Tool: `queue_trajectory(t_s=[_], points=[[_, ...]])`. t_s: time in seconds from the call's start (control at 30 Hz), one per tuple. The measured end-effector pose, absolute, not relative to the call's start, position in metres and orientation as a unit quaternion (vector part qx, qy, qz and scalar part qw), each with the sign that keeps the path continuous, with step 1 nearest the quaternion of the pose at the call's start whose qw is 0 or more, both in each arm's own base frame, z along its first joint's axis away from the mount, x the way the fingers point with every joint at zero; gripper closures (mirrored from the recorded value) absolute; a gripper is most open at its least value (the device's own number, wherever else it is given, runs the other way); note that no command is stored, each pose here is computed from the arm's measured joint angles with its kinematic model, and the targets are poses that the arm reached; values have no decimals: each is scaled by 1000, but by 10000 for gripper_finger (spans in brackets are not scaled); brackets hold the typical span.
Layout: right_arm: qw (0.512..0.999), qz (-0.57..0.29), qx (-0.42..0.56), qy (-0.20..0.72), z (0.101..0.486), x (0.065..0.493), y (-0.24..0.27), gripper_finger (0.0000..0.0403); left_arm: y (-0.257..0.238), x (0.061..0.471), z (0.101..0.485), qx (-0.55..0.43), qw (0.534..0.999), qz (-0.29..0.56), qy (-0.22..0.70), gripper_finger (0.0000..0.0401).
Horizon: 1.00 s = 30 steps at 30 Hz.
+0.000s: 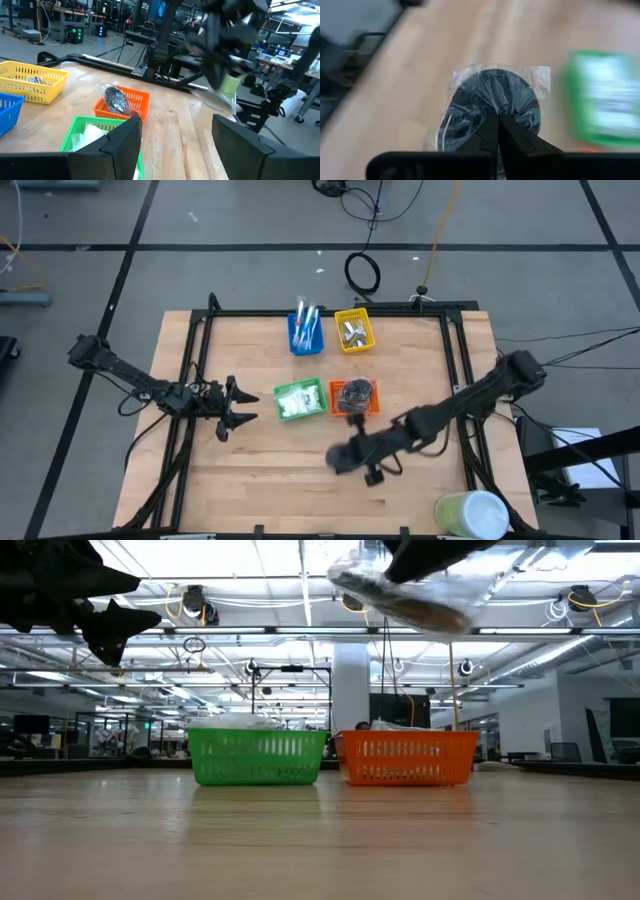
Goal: Pick & Place Travel size toiletries
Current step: Put the hairbrush into the orange bin, then return to Home Position
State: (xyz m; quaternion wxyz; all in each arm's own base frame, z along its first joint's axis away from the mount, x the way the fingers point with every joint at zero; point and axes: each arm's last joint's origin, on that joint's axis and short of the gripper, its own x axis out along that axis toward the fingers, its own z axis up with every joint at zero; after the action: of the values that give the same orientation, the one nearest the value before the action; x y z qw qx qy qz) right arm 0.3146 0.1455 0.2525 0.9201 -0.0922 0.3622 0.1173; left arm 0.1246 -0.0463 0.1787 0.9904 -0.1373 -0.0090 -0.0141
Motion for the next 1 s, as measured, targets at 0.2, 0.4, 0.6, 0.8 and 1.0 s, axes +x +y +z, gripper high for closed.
queue_trajectory(t_s=[0.2,0.4,0.6,0.8,1.0], points=[[915,-12,-168,365,282,301,93,402,-46,125,179,-137,990,-14,-9,162],[895,-70,-171,406,262,300,44,402,-46,125,179,-137,990,-15,-9,162],[898,-48,-105,425,209,291,12,403,-46,125,179,-137,990,-15,-9,162],[910,-51,-69,406,189,284,8,366,-46,125,179,-137,990,-15,-9,162],[924,-73,-61,370,208,278,7,258,-46,125,179,-137,990,-15,-9,162]])
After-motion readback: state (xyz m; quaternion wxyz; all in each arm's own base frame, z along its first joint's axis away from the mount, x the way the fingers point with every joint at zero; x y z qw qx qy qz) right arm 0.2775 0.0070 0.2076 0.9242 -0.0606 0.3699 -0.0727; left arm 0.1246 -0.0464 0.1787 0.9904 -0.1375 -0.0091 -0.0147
